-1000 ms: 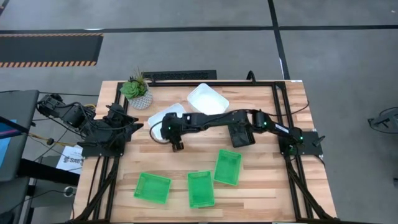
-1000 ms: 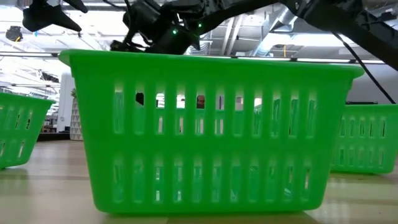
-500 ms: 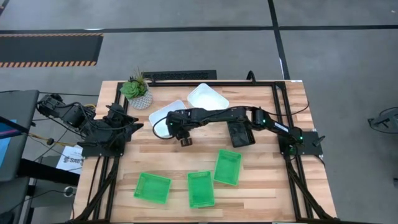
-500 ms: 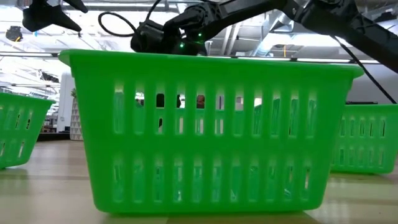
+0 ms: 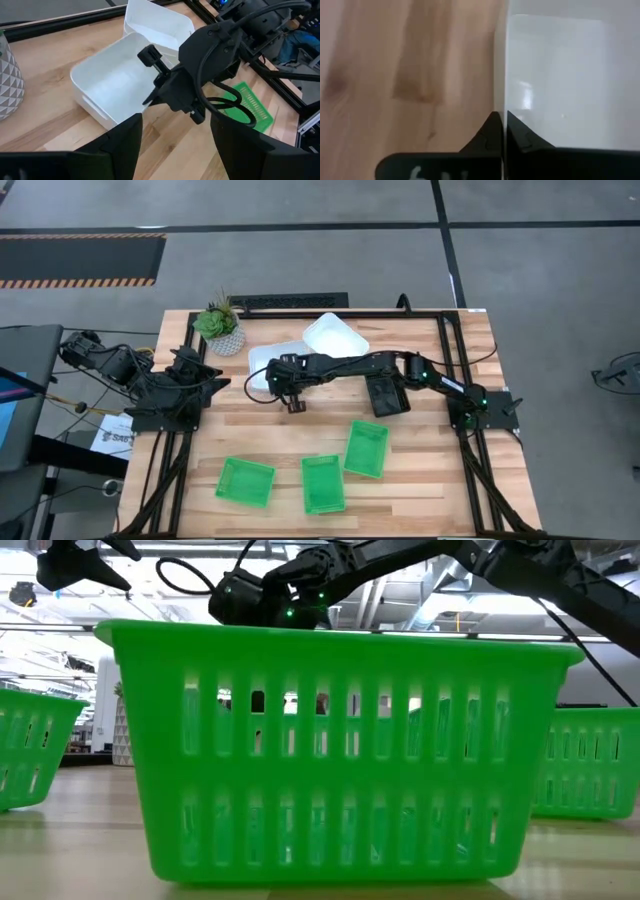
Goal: Stack baskets by color
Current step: Stack the left white bin on the white bin
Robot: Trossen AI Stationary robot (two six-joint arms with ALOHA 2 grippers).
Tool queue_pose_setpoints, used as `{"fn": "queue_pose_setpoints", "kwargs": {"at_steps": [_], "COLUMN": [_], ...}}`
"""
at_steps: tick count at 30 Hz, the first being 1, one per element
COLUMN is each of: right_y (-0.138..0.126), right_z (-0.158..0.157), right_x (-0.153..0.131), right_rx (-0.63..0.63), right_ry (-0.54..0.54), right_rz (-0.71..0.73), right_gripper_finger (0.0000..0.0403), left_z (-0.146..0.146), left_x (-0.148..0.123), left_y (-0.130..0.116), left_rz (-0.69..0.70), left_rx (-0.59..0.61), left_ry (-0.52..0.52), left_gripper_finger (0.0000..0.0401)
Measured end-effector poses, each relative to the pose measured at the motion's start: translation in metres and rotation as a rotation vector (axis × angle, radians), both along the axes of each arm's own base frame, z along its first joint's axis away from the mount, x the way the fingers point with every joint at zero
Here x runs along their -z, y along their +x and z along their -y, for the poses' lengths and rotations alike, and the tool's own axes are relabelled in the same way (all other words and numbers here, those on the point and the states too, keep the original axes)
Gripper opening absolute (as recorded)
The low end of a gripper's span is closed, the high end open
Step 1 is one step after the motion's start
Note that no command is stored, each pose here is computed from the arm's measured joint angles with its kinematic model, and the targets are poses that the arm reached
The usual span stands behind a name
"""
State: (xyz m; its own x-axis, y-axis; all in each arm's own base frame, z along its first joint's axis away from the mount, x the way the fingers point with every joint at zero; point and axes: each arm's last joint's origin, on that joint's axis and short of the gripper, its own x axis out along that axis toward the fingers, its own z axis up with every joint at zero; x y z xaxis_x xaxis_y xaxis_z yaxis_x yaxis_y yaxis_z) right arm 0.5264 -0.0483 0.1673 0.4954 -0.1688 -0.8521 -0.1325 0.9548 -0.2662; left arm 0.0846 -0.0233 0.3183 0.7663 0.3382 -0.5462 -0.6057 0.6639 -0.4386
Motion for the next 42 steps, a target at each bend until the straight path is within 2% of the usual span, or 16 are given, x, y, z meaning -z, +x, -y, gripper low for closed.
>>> {"fn": "queue_pose_setpoints", "kwargs": {"at_steps": [5, 10, 15, 19, 23, 26, 30, 37, 42], "right_y": [0.004, 0.006, -0.016, -0.034, -0.053, -0.066, -0.075, -0.072, -0.064], "right_z": [-0.004, -0.005, 0.015, 0.037, 0.045, 0.056, 0.064, 0.059, 0.060], "right_x": [-0.021, -0.059, -0.095, -0.111, -0.130, -0.128, -0.123, -0.101, -0.085], "right_rx": [0.159, 0.301, 0.478, 0.585, 0.725, 0.822, 0.890, 0.898, 0.890], "right_ry": [-0.023, -0.052, -0.073, -0.080, -0.108, -0.119, -0.117, -0.064, -0.036], "right_rz": [0.079, 0.172, 0.213, 0.181, 0.179, 0.111, 0.040, -0.065, -0.085], "right_gripper_finger": [0.0005, 0.0003, 0.0002, 0.0001, 0.0001, 0.0001, 0.0001, 0.0001, 0.0000], "left_z": [0.000, 0.000, 0.000, 0.000, 0.000, 0.000, 0.000, 0.000, -0.001], "left_x": [0.000, 0.000, 0.000, 0.000, 0.000, 0.000, 0.000, 0.000, 0.001], "left_y": [0.000, 0.000, 0.000, 0.000, 0.000, 0.000, 0.000, 0.000, -0.001], "left_rz": [0.000, 0.000, 0.000, -0.002, -0.001, -0.001, -0.001, -0.004, -0.023], "left_rx": [0.001, 0.001, 0.000, 0.003, 0.001, 0.002, 0.002, 0.005, 0.006], "left_ry": [0.000, 0.000, 0.001, 0.008, 0.010, 0.010, 0.010, 0.011, 0.020], "left_gripper_finger": [0.0224, 0.0224, 0.0224, 0.0224, 0.0224, 0.0224, 0.0224, 0.0224, 0.0224]}}
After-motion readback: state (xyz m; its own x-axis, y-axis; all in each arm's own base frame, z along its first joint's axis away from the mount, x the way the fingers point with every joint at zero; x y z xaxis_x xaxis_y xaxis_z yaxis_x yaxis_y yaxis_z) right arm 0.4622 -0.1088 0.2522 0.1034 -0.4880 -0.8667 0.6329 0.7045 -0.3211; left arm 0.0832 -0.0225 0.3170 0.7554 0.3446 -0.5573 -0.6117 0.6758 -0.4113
